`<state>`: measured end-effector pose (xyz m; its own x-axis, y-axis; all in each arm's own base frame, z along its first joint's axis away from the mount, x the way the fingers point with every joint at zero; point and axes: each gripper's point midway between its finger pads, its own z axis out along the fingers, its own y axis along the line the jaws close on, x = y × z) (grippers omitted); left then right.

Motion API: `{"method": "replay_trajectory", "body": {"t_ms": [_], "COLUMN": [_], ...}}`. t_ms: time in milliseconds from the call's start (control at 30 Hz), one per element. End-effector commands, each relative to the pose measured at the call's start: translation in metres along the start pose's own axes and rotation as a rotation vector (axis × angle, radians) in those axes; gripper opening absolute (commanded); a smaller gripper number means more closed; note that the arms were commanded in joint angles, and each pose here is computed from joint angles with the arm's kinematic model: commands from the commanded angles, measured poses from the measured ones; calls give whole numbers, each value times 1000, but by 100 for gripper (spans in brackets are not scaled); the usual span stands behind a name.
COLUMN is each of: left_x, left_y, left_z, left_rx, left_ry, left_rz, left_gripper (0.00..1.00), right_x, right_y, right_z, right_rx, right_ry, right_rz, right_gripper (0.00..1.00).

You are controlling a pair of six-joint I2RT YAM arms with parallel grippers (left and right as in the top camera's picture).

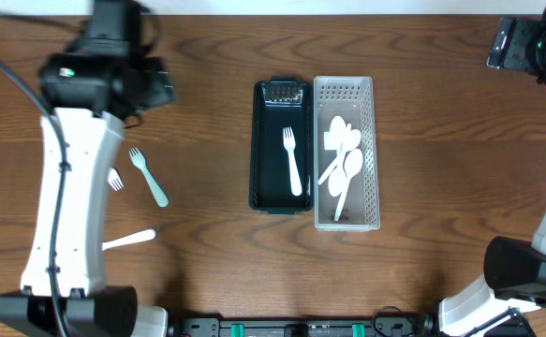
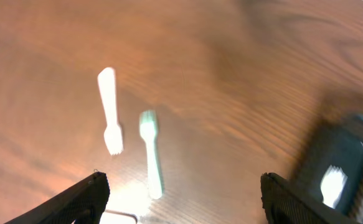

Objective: Pack container
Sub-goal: 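Grasp the mint-green fork with the left gripper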

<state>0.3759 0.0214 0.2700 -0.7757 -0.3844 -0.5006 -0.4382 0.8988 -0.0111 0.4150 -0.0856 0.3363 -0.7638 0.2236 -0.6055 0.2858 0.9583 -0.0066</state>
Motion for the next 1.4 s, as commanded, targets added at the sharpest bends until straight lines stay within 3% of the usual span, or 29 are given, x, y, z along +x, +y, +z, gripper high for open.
{"method": "replay_trajectory", "body": {"t_ms": [0, 233, 533, 1200, 1367], "left_x": [15, 48, 104, 130, 138], "left_y": [30, 54, 59, 57, 56], "left_z": [41, 120, 199, 263, 267], "left_rx": [-41, -42, -86, -62, -50], "left_ry": [134, 268, 385, 467, 497], "left_rz": [-224, -335, -276, -45, -31], "left_gripper": [81, 82, 88, 89, 83], "right_x": [-9, -18, -22, -16, -16], "right_y": [-2, -1, -1, -7, -9], "right_z": [-1, -2, -2, -1, -1], "right_rx": [3, 0, 0, 11, 13], "right_ry": [-33, -73, -86, -61, -61], "right_rz": [-12, -10, -21, -27, -25], "right_gripper": [86, 87, 87, 86, 85]}}
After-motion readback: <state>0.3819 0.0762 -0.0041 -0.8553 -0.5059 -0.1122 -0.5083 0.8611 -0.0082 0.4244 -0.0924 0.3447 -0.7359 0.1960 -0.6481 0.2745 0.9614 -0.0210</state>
